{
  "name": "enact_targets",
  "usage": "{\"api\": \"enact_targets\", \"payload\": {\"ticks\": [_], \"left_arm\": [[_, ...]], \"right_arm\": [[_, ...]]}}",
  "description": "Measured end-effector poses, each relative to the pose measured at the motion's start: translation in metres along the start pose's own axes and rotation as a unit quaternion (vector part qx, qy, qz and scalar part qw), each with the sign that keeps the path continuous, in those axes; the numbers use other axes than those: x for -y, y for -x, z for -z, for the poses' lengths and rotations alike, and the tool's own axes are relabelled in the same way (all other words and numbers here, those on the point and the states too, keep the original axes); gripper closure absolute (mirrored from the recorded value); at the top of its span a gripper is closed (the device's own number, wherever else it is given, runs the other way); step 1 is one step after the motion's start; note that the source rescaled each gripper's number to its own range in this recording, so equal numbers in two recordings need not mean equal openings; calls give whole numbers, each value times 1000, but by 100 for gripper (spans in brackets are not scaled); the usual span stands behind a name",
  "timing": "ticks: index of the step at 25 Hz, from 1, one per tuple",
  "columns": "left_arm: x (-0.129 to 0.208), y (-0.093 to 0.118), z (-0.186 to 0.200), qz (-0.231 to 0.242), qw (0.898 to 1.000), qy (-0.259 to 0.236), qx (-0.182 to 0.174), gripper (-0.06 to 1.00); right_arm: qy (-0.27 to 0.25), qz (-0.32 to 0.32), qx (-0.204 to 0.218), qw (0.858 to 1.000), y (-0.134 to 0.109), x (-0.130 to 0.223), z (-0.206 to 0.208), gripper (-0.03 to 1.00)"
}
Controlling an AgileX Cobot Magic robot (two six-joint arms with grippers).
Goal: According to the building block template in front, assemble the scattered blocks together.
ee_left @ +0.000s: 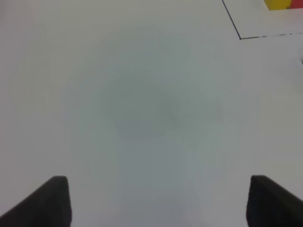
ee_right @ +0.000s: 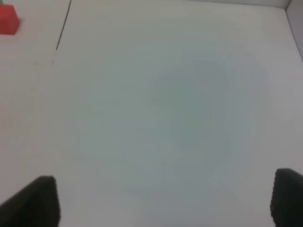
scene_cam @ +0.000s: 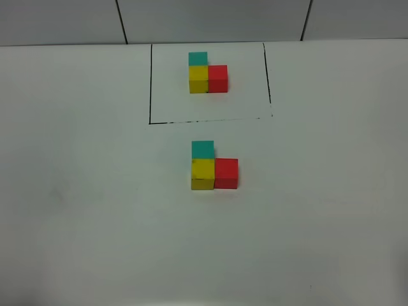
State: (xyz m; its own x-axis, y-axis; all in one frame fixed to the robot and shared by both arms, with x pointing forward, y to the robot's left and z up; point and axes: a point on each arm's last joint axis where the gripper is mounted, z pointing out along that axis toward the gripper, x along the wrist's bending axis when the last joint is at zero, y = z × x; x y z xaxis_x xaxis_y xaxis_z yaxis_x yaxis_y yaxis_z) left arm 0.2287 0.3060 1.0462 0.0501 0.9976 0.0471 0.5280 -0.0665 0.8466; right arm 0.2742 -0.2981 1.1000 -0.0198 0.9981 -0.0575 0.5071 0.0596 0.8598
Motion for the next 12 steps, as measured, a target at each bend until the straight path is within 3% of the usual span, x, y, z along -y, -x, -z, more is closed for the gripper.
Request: {"api": "enact_targets", "payload": {"ticks": [12], "left_arm": [[0,0,0,0,1000,0,0,14]], "right_arm": [[1,-12,-4,1000,-5,56,2,7]]}}
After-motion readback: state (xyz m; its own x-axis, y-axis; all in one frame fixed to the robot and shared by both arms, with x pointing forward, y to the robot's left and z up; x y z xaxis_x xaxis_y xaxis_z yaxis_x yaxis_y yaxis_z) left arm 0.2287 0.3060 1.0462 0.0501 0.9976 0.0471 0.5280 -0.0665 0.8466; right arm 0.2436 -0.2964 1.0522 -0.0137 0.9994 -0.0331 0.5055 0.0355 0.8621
